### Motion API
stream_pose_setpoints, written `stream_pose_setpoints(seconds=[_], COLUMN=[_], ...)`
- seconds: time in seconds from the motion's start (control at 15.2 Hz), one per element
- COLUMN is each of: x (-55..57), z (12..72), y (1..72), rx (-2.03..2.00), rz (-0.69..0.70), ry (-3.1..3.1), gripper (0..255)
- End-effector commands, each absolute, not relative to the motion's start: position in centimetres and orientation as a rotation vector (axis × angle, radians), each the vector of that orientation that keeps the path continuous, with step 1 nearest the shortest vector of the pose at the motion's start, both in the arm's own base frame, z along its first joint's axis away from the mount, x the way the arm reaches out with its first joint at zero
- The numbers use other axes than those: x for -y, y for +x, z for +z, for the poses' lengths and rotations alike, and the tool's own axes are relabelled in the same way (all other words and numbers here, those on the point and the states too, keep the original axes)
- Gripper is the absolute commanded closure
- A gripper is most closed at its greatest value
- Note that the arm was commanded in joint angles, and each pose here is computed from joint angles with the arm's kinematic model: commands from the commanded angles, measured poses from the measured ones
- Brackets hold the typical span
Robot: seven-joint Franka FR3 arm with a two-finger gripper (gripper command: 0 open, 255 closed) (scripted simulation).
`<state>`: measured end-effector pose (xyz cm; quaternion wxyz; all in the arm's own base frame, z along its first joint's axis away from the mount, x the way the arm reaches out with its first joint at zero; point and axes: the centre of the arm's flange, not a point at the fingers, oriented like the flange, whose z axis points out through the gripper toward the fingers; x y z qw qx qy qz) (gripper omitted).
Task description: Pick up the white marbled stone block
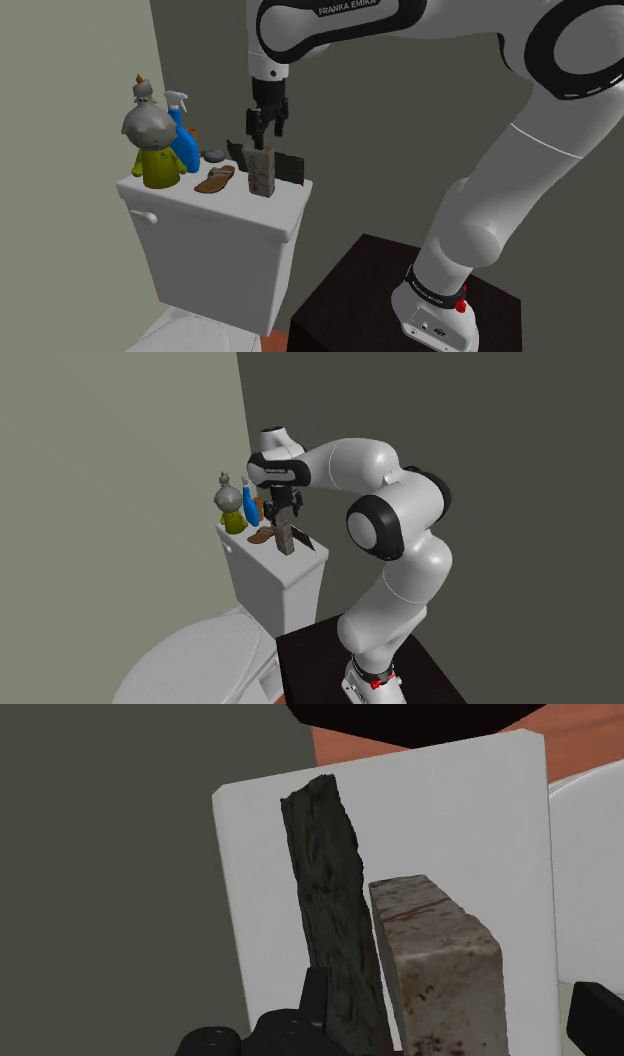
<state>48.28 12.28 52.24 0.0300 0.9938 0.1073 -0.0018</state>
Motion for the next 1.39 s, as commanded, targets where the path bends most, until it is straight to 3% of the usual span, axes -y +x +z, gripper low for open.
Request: stream_pose_setpoints(seconds=[0.0,0.59,0.66,1.32], x=[-13.7,-13.7,-13.7,-13.7], z=[51.2,47.2,47.1,47.7], y=[50.0,50.0,49.9,50.0], rx=[-0.377,-0.377,-0.377,-0.377], rz=[-0.007,-0.007,-0.007,-0.007], ry=[3.042,3.042,3.042,3.042], gripper=[0,0,255,255])
